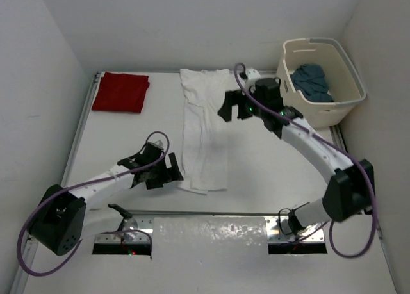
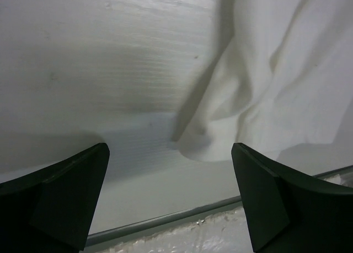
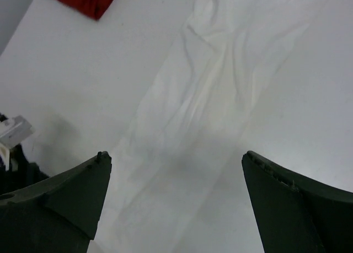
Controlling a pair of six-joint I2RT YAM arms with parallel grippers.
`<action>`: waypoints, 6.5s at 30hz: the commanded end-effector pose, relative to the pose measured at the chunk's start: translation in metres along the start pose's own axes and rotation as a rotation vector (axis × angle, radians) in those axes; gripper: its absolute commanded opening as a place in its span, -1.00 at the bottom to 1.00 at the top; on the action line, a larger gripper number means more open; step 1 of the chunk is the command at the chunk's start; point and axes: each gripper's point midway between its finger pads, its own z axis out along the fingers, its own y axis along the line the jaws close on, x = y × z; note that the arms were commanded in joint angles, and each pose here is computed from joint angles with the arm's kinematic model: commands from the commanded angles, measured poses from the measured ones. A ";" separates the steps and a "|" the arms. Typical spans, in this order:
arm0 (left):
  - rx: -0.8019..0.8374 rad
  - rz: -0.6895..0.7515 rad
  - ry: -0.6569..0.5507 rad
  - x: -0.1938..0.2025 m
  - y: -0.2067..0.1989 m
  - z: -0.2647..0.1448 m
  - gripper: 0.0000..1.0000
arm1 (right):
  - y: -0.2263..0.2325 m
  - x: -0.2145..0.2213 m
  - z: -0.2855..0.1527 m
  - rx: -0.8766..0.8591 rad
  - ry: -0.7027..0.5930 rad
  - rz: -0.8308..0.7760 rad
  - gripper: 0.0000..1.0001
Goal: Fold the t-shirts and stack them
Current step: Grab the bottom of the folded rectangular tshirt with both arms, then fold the folded rectangular tshirt in 1/3 of the way, then grab one side of the 2/3 rectangular tshirt with both arms
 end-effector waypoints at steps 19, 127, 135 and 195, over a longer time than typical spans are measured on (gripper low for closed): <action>0.165 0.054 0.083 0.041 -0.016 0.029 -0.54 | 0.057 0.281 -0.049 -0.089 0.387 0.591 0.78; 0.056 -0.111 -0.323 -0.325 -0.117 0.069 -0.19 | -0.111 0.072 0.155 0.149 0.218 0.700 -0.46; 0.098 -0.065 -0.428 -0.348 -0.137 0.010 0.99 | -0.094 0.021 0.134 0.055 0.117 0.562 0.31; 0.086 -0.065 -0.173 -0.144 -0.052 0.071 -1.00 | -0.050 0.233 0.056 0.091 0.268 0.770 -1.00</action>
